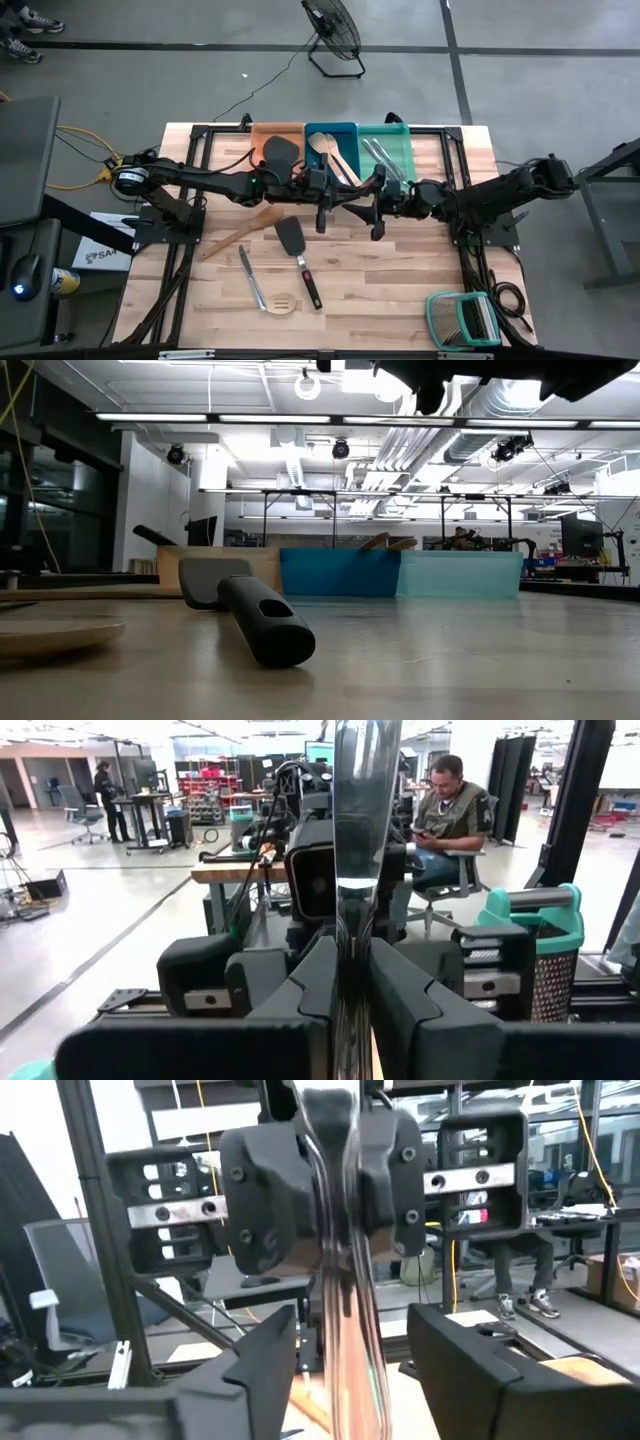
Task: Pick & Place Kitchen Items
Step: Put the silver knife into the green bin
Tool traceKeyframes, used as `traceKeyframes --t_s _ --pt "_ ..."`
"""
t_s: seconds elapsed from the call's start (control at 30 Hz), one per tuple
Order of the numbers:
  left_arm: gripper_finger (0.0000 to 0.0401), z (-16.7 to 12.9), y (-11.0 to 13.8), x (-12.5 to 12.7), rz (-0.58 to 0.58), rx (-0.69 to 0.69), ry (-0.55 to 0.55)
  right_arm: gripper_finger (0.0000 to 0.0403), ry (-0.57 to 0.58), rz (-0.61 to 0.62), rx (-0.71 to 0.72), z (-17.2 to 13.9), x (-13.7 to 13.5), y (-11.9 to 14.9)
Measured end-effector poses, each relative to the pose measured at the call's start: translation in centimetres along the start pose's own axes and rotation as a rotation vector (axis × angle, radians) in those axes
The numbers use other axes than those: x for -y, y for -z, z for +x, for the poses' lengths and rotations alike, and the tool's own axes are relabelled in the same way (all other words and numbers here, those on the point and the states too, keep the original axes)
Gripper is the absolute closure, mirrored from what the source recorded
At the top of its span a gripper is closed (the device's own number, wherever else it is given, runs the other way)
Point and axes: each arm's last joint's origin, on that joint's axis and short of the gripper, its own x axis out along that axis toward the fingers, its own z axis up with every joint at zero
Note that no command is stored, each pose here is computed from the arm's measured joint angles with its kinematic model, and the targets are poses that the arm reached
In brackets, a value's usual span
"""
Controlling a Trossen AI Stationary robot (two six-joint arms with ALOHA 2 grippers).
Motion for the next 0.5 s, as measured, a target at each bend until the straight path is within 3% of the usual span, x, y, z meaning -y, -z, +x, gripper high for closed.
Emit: traceKeyframes --t_s 0.27,0.5 --pt "0.0372 0.0 0.0 0.0 -0.014 0.0 -0.003 0.0341 -0.048 -0.008 -0.002 -0.02 -0.14 -0.04" --pt "0.0372 -0.01 0.0 0.0 -0.031 -0.001 -0.003 0.0341 -0.064 0.007 -0.01 -0.03 -0.18 0.03"
